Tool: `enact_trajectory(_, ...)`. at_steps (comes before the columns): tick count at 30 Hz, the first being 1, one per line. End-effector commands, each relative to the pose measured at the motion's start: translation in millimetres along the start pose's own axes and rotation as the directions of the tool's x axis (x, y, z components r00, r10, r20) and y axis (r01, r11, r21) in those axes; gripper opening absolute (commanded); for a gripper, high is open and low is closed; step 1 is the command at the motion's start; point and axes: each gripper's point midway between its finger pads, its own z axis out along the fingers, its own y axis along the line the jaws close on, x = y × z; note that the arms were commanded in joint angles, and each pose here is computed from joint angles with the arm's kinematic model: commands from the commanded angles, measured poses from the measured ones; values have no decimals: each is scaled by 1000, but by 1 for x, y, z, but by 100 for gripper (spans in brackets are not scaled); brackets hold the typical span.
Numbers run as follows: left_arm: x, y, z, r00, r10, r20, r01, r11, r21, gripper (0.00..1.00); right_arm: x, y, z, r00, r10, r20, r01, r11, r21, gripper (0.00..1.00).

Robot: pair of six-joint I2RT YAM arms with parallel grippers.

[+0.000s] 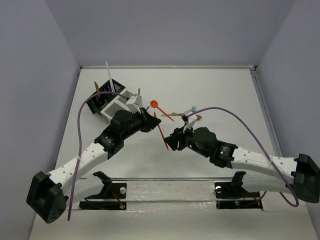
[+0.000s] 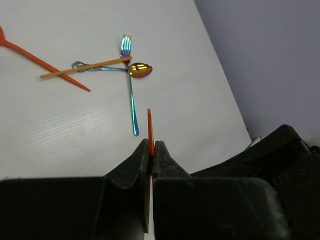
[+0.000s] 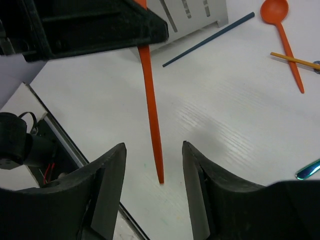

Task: Sort the eating utensils into containers

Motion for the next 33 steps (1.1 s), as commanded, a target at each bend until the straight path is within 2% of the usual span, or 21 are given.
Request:
enact_trajectory(1, -57, -12, -14, 982, 110, 153, -101, 992, -71, 6, -19, 7, -14, 995, 31, 93, -27, 999, -37, 60)
enact_trajectory(2, -63, -8, -16, 978, 132, 164, -117, 988, -98, 6, -20, 6, -17, 995, 35, 97, -31, 999, -40, 67)
enact_trajectory(5, -94, 6, -29, 958, 176, 227, -128, 970, -208, 5, -22, 1, -27, 993, 35, 113, -32, 999, -31, 73)
enact_trajectory(9, -151, 21, -51, 916, 219, 336, -105, 940, -326, 6, -17, -13, -37, 993, 26, 119, -28, 999, 18, 73)
enact_trajectory(10, -173, 18, -61, 894, 236, 382, -98, 933, -346, 6, -15, -16, -38, 993, 24, 118, -27, 999, 30, 73)
enact_trajectory(12, -204, 39, -78, 859, 269, 436, -59, 898, -437, 6, -11, -24, -43, 993, 23, 117, -29, 998, 52, 72)
enact_trajectory(13, -224, 41, -91, 826, 307, 473, -48, 874, -483, 6, -8, -27, -44, 993, 23, 112, -30, 998, 62, 72)
enact_trajectory(18, -274, 78, -124, 722, 406, 560, 61, 769, -636, 6, 3, -39, -52, 994, 41, 105, -51, 994, 96, 71)
enact_trajectory(19, -284, 89, -136, 694, 434, 575, 104, 730, -676, 6, 4, -40, -53, 994, 43, 104, -53, 994, 94, 71)
enact_trajectory(22, -303, 125, -148, 680, 478, 555, 162, 640, -751, 6, 7, -42, -55, 994, 36, 100, -46, 994, 100, 71)
enact_trajectory(28, -322, 165, -162, 659, 514, 549, 239, 549, -801, 6, 11, -47, -54, 995, 26, 95, -37, 992, 120, 71)
enact_trajectory(30, -322, 187, -163, 674, 540, 505, 254, 472, -844, 6, 15, -49, -52, 996, 22, 82, -32, 991, 128, 71)
enact_trajectory(33, -325, 199, -166, 674, 558, 484, 263, 431, -863, 6, 18, -50, -51, 997, 22, 76, -32, 990, 135, 71)
